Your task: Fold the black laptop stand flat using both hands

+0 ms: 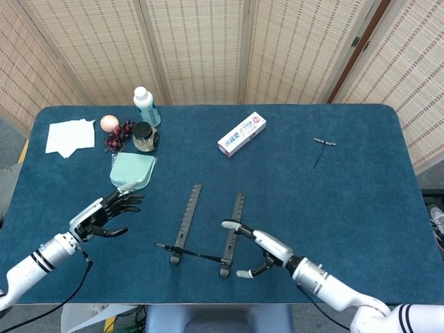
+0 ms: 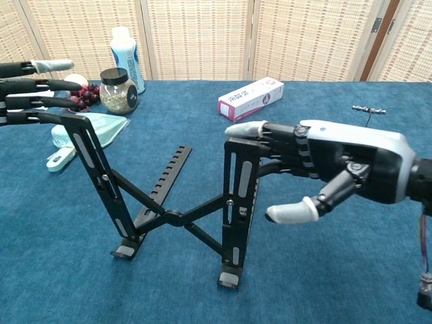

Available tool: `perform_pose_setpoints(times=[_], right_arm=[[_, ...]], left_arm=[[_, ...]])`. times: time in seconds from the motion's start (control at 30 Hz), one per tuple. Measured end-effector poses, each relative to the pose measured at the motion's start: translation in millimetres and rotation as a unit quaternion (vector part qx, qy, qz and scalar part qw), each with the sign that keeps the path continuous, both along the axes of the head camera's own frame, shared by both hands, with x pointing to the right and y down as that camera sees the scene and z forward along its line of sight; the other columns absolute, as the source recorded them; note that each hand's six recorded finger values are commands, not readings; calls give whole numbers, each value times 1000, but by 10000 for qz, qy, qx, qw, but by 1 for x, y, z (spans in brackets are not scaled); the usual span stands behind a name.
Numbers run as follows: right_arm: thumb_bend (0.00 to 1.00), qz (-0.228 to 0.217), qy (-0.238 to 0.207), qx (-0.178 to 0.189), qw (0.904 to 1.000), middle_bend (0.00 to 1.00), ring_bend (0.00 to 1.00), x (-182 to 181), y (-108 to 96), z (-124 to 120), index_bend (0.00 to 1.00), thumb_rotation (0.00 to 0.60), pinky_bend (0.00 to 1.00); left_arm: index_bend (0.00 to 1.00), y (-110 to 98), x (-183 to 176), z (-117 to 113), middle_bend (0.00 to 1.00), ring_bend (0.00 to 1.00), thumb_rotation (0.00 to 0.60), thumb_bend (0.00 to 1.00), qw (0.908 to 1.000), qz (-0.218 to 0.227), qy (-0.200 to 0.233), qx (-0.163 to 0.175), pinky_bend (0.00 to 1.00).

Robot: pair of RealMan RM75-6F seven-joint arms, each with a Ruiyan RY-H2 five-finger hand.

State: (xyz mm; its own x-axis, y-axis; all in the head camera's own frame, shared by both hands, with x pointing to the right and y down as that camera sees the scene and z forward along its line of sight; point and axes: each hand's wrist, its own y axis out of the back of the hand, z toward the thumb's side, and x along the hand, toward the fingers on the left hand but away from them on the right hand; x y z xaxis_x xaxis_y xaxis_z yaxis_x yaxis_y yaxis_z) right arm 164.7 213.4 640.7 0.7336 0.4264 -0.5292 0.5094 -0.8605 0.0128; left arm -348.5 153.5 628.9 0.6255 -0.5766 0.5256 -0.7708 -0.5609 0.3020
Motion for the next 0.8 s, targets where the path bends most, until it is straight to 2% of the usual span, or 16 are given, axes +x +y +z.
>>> perform_pose_setpoints(times=[0.2,0.4,0.67,0.8], right_arm=[[99,118,-161,24,9998,0,0,-27,-4,4,0,600,116],[152,427,-182,202,9987,0,0,-38,-14,9,0,600,116],[159,1157,149,436,9922,0,0,-23,-35,20,0,600,116],[159,1663,278,636,9836,0,0,-8,-49,18,0,600,39]], left_arm=[[33,3,-2,-6,172,152,600,199,10000,-18,11,58,188],[33,3,-4,-11,172,152,600,199,10000,-3,21,89,185],[33,1,-7,-12,172,151,600,199,9997,19,-133,203,185],[33,-2,-8,-11,172,152,600,199,9991,60,-301,295,185]])
